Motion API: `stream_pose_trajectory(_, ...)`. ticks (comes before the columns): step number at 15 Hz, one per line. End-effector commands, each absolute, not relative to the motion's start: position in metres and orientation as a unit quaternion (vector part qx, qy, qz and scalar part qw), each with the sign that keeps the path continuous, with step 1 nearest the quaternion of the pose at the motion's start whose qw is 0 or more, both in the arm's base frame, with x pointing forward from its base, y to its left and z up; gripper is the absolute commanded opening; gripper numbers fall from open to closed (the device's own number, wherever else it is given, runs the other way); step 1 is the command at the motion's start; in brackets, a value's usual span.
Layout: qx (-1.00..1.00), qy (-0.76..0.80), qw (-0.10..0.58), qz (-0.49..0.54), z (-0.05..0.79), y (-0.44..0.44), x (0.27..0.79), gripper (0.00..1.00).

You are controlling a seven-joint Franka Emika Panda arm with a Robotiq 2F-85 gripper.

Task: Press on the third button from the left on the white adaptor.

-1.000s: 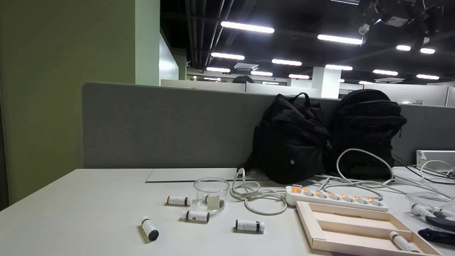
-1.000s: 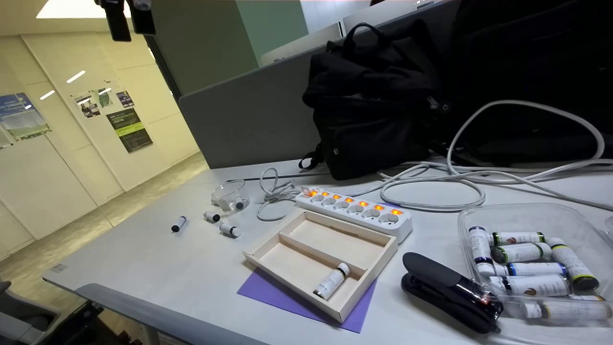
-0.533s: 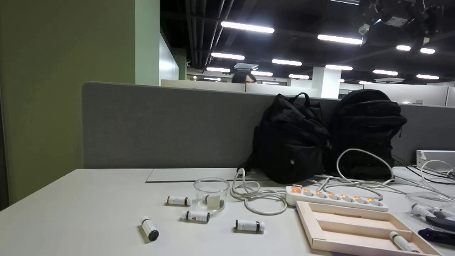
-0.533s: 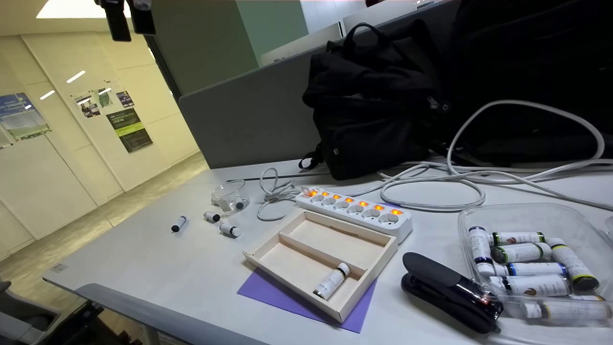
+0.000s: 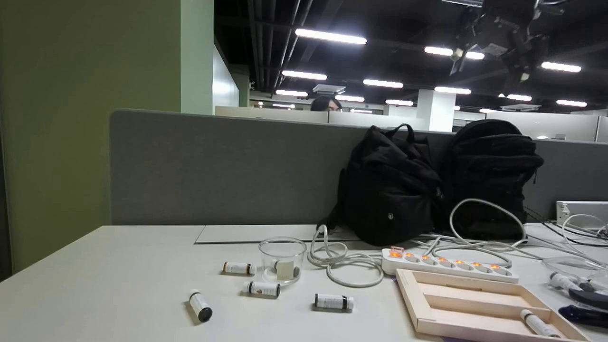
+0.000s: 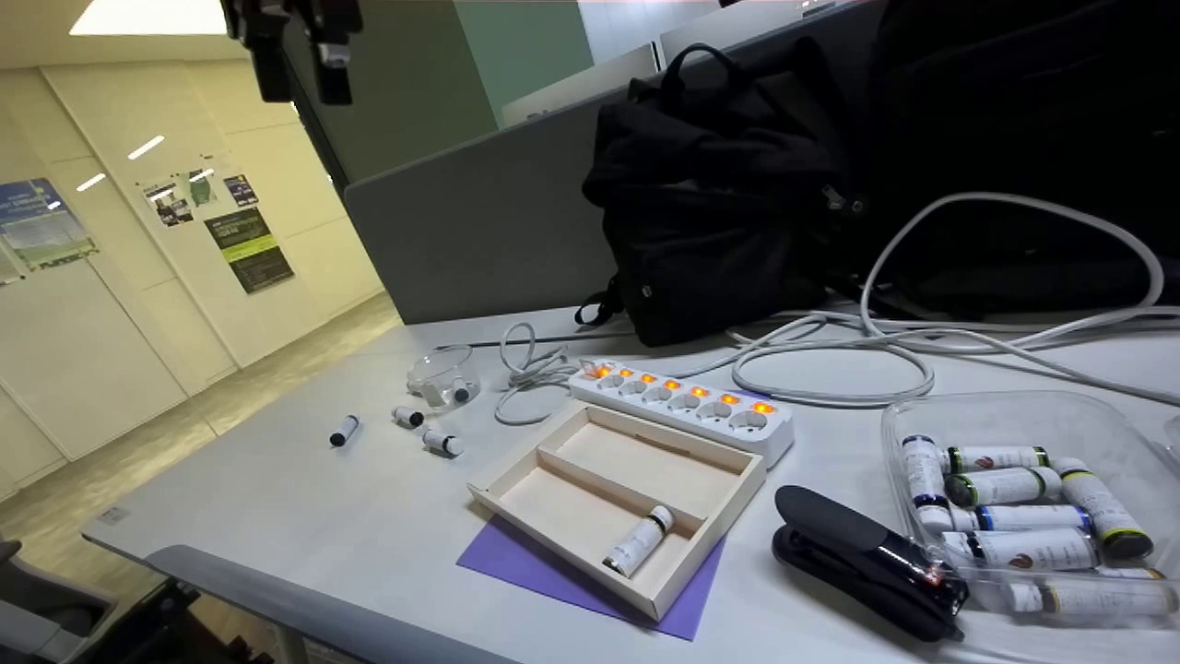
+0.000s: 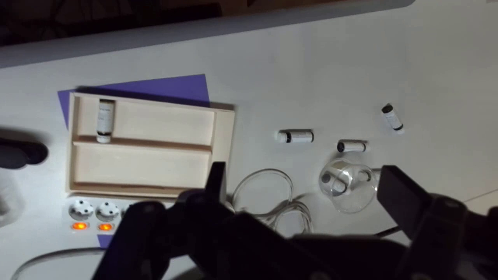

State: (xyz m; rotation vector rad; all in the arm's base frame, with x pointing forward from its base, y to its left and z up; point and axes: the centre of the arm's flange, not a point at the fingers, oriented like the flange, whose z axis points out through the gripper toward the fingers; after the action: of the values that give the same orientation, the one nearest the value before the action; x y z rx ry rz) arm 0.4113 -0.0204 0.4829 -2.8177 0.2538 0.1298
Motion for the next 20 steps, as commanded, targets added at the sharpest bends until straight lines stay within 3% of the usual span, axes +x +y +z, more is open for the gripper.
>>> stream_pose_trajectory(1, -0.979, 0.057, 0.195, 0.022, 0.462, -0.026, 0.495, 1.0)
stream_pose_trajectory(4, -0.981, 0.064, 0.184, -0.013, 0.439, -0.041, 0.55, 1.0)
stream_pose_trajectory(9, -0.986, 0.124, 0.1, -0.037, 0.412, -0.091, 0.617, 1.0)
stream_pose_trajectory(10, -0.988, 0.089, 0.122, -0.037, 0.405, -0.075, 0.581, 1.0)
stream_pose_trajectory(19, -0.987, 0.123, 0.095, -0.044, 0.385, -0.107, 0.614, 1.0)
stream_pose_trajectory(20, -0.985, 0.135, 0.091, -0.052, 0.373, -0.118, 0.62, 0.75)
